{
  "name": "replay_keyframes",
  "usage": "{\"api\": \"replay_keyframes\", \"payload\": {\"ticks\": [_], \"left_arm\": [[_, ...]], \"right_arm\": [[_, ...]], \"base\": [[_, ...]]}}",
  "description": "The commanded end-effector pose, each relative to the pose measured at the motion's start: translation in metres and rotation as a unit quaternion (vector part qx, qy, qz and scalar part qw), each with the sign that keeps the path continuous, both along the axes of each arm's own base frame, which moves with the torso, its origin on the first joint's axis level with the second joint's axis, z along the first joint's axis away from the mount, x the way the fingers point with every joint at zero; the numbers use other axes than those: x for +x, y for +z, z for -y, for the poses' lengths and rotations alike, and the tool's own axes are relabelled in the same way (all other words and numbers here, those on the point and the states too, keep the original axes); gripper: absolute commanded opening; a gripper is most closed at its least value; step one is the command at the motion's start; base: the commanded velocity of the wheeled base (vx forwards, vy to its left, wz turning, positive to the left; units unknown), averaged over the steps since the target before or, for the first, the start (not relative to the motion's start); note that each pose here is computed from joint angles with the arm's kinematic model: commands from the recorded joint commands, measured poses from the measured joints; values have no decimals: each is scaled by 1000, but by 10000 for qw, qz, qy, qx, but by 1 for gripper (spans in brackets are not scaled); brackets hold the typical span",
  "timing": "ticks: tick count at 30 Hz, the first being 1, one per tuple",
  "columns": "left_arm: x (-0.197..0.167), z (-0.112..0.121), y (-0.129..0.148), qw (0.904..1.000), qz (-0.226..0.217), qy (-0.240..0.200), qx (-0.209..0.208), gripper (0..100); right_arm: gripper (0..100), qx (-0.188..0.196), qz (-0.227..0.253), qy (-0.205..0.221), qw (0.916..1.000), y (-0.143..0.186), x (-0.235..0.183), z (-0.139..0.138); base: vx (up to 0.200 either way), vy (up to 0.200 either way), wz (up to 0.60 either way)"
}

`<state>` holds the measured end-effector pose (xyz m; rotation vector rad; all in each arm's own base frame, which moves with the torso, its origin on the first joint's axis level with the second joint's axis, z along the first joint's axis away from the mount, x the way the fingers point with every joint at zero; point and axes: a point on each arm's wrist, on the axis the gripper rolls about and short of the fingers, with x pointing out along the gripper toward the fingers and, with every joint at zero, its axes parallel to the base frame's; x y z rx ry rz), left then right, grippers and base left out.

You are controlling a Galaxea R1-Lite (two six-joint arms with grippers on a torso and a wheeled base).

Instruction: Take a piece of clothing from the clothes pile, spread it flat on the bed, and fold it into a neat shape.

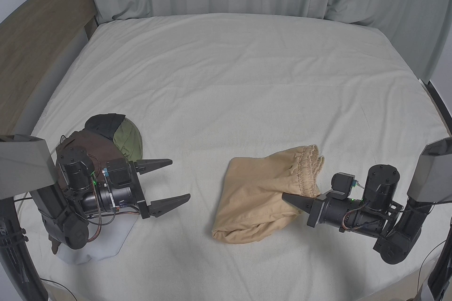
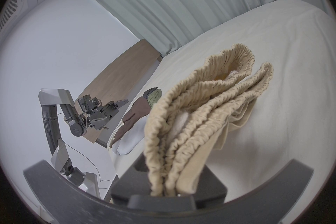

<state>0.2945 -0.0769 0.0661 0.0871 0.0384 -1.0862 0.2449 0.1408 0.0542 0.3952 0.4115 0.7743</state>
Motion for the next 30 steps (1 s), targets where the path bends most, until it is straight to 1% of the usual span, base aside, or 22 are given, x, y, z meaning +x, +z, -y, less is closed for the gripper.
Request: {"api": "replay_keyframes", "payload": {"ticks": [1,12,15,21,30], "left_arm": [[0,-1,1,10000,17,17,-4,100],[-6,-4,3,10000,1,31,4,100],[-6,-4,4,10000,16,39,1,100],[-8,-11,7,9999,31,169,0,100],[-7,-19,8,9996,46,292,-3,100]], "right_arm": [[0,20,37,26,10000,2,-1,-1],[0,106,191,87,9997,11,-3,-4],[0,135,237,171,9995,13,-3,-8],[0,217,322,321,9987,16,1,-11],[0,338,535,391,9972,24,7,-18]], "base": [[0,0,0],[0,0,0],[0,0,0],[0,0,0],[0,0,0]]}}
